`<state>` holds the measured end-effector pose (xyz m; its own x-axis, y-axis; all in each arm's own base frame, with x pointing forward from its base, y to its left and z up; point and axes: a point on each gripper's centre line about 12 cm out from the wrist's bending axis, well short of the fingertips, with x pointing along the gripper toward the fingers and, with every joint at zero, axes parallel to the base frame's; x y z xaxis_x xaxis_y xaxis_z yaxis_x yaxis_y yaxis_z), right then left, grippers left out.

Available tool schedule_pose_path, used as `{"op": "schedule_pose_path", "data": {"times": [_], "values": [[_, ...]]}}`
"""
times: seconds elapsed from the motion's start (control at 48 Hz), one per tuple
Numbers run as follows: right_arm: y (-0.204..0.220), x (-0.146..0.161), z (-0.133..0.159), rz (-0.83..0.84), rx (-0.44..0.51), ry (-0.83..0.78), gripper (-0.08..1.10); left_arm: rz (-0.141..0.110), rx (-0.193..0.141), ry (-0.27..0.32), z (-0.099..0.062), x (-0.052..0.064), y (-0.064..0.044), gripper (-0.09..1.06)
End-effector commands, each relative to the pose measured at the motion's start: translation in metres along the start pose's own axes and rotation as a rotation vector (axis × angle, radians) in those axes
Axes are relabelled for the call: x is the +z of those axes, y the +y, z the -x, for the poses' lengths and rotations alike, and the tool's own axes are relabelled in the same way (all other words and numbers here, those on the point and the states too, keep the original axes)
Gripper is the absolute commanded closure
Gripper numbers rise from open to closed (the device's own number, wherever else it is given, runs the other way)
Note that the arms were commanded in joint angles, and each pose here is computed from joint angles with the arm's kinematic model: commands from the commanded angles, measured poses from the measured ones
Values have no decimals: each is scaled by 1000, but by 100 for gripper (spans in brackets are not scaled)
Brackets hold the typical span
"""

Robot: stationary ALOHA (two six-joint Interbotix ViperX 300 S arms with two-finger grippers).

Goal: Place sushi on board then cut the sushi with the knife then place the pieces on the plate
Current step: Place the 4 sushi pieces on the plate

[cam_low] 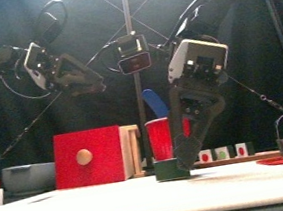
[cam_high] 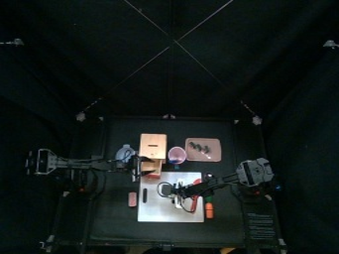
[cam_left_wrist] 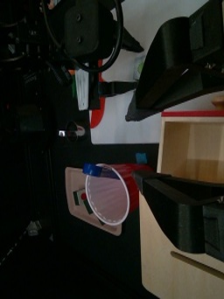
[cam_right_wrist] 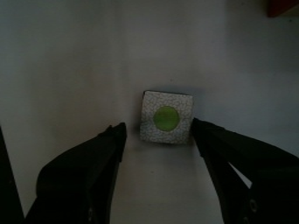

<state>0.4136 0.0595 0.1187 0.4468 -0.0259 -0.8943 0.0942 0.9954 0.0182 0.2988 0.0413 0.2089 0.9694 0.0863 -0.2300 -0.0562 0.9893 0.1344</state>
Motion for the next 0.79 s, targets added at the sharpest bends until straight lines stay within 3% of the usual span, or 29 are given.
{"op": "schedule_pose_path", "data": {"times": [0.021,0.312,0.438,0.604,0.792], "values": [[1,23,20,-7,13,-72,6,1,2,-23,-1,7,1,12],[1,16,1,-20,-9,1,8,0,1,-20,0,6,0,12],[0,16,1,-21,-14,8,16,0,0,-22,0,6,0,12],[0,18,11,-46,-5,3,35,0,1,-21,0,6,0,12],[-5,7,34,-72,-17,48,37,1,2,-20,1,5,0,12]]}}
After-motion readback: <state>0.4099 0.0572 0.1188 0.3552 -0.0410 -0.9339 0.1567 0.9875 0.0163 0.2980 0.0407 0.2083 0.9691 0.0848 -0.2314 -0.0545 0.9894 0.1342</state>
